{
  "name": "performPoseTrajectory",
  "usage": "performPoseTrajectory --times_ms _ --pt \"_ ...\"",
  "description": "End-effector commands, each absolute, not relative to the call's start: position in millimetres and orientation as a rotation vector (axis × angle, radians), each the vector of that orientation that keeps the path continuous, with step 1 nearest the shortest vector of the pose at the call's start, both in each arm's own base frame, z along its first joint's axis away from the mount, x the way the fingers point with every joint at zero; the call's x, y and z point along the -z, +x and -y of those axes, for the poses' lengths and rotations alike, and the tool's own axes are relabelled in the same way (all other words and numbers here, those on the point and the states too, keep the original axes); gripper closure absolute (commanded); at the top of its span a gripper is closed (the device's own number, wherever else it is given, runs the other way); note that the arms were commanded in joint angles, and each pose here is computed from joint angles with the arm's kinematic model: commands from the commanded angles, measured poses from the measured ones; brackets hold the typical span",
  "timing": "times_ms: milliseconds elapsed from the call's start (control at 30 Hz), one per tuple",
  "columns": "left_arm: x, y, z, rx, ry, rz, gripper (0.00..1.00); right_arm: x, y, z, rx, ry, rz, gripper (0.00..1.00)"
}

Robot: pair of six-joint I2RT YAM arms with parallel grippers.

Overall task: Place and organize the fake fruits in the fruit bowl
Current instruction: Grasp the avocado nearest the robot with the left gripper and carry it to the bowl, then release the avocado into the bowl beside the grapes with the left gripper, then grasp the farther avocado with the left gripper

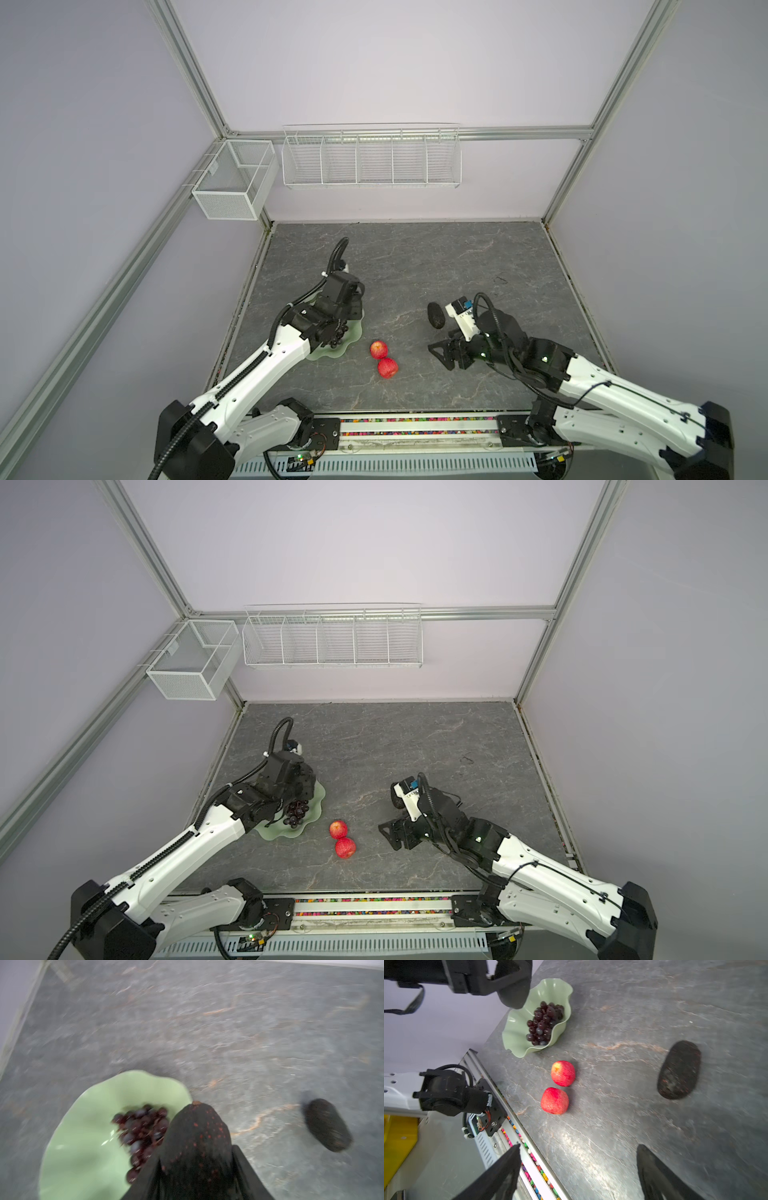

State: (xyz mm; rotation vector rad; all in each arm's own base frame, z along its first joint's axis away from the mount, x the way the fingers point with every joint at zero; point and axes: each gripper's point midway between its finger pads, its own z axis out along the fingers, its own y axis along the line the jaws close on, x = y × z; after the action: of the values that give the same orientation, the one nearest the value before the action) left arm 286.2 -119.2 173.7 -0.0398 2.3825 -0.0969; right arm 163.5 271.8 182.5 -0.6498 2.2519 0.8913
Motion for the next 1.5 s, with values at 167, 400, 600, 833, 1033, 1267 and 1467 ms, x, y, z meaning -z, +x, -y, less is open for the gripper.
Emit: performPoseTrajectory --times_ms 167,400,600,833,1033,1267,1467 --pt "-113.9 264.8 38.8 -0.187 -0.459 -2.569 0.65 -211.1 160.2 -348.6 -1.051 -0.859 -2.080 0.12" --pt "-84.8 271.4 20.5 -0.256 -0.509 -2.636 0.63 -200.0 160.3 -343.2 -1.016 -0.859 -2.115 0.12" --pt "-79.7 280.4 14.4 -0.276 -0.513 -2.655 0.50 -198.3 161.4 -335.0 -0.971 -0.848 -2.132 0.12" --pt "-92.6 283.5 15.9 -0.276 -0.491 -2.662 0.37 -200.5 163.9 -329.5 -0.956 -0.813 -2.130 0.12" --pt "-138.0 293.0 57.1 -0.096 -0.299 -2.550 0.37 -197.0 171.6 -311.9 -0.863 -0.745 -2.171 0.12" --pt "-189.4 295.9 232.1 0.471 0.106 -2.404 0.35 -155.9 194.3 -230.8 -0.716 -0.388 -2.355 0.11" --pt "-133.4 298.9 353.9 0.516 0.192 -2.571 0.34 -128.0 184.7 -172.2 -0.649 -0.198 -2.435 0.11"
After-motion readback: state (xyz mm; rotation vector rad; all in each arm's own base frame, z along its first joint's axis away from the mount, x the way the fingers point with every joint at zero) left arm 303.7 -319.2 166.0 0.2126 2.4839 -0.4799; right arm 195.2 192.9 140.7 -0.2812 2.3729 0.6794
